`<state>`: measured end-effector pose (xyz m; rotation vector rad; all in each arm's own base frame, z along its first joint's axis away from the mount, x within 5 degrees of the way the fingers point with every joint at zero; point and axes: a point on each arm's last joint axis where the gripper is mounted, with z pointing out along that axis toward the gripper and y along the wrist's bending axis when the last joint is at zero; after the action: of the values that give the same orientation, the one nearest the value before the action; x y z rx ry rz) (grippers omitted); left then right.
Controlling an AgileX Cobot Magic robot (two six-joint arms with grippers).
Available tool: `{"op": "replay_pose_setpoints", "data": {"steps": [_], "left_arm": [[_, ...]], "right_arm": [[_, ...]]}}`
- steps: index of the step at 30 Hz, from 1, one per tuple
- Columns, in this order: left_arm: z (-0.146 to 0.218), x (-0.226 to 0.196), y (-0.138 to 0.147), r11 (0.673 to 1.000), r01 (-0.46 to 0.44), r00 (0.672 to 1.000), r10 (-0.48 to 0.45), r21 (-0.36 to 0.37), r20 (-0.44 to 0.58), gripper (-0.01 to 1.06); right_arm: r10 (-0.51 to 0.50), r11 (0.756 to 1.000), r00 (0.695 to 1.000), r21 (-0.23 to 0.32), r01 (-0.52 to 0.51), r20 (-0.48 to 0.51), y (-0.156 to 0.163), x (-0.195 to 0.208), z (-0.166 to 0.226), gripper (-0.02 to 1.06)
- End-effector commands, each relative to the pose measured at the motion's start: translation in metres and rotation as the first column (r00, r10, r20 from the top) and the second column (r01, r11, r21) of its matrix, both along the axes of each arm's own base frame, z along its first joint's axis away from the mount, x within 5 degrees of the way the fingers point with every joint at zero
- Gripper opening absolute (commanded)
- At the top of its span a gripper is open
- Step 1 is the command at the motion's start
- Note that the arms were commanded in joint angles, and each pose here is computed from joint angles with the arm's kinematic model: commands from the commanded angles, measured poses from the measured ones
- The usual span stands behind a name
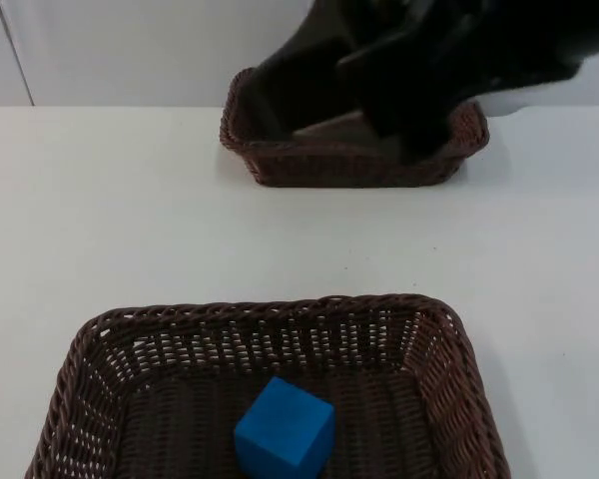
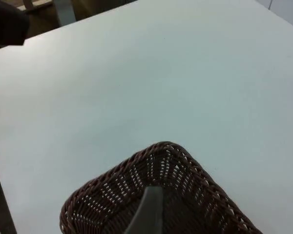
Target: Pick up one cube with the left hand and place it into the upper basket. Pick up one cube with the right hand and place it into the lower basket.
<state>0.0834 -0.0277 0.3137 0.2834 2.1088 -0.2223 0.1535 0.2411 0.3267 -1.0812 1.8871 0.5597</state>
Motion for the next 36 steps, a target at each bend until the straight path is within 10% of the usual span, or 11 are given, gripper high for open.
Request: {"op": "replay_pose_setpoints", "data": {"steps": [1, 22, 36], "left_arm": [[0.0, -0.001, 0.001, 1.0, -0.001, 1.0, 0.001, -0.001, 0.013, 0.85], [0.01, -0.033, 0.011, 1.0, 0.011, 0.988, -0.008, -0.024, 0.153, 0.85], [-0.002, -0.045, 0.012, 0.998, 0.054, 0.998, -0.055, 0.032, 0.032, 0.85]], "right_arm": [[0.012, 1.0, 1.0, -0.005, -0.012, 0.014, -0.004, -0.004, 0.006, 0.76], [0.033, 0.999, 0.999, -0.03, -0.032, 0.039, -0.05, -0.033, 0.002, 0.76], [0.022, 0.995, 0.992, 0.097, -0.034, 0.123, -0.107, -0.069, 0.011, 0.76]]}}
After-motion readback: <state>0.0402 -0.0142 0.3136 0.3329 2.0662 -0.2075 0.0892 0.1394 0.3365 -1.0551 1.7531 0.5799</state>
